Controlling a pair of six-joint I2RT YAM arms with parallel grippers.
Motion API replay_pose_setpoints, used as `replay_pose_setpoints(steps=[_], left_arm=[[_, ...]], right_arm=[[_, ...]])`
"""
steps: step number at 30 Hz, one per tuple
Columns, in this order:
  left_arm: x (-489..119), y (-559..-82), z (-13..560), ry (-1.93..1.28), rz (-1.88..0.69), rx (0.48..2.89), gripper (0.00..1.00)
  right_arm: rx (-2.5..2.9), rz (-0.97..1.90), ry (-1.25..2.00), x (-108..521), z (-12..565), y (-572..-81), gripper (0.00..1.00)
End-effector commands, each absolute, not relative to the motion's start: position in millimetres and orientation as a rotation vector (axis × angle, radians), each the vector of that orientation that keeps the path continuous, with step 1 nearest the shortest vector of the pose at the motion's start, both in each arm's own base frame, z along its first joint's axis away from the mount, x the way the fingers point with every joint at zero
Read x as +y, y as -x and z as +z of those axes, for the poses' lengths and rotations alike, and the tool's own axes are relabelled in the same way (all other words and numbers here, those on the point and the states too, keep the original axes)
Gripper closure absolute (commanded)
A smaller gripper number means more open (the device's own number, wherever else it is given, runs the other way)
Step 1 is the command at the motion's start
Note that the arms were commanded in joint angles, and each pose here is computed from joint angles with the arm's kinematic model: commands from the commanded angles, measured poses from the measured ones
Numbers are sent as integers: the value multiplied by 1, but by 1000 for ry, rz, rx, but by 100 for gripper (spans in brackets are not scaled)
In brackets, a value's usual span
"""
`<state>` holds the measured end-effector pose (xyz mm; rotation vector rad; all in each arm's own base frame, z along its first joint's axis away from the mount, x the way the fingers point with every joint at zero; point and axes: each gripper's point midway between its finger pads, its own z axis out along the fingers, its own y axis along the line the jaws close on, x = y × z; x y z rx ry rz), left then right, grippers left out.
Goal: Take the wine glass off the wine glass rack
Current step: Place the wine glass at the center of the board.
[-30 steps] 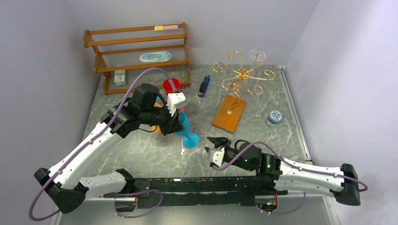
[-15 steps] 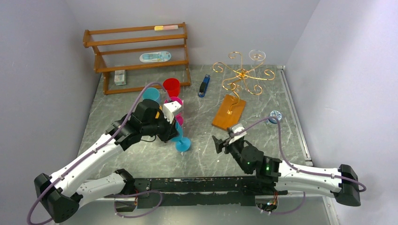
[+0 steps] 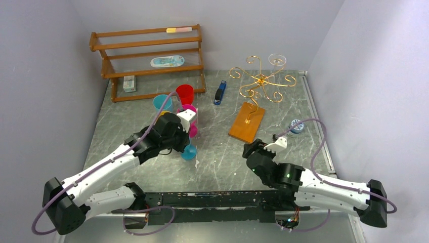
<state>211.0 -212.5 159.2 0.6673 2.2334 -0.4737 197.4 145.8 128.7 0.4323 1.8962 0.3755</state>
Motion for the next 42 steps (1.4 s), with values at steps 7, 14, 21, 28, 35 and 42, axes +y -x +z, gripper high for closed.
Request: replay_pose_setpoints(steps=[7, 14, 21, 28, 35, 42], left_arm=[[-195, -218, 153, -479, -305, 2244, 95], [-191, -212, 162, -425, -302, 2285, 95], [-192, -208, 163, -378, -263, 2394, 95], [-184, -215, 156, -243, -221, 2384, 95], [-169, -223, 173, -199, -168, 2294, 95], [-178, -219, 167, -334, -166, 2344, 95]], right_arm=[[2061, 499, -673, 127, 109, -233, 38], [1998, 579, -826, 102, 111, -251, 37], [1909, 579, -859, 73, 133, -268, 37], [1956, 642, -868, 51, 141, -290, 37], [1916, 636, -925, 26, 154, -305, 34], [1914, 550, -976, 7, 160, -314, 31]])
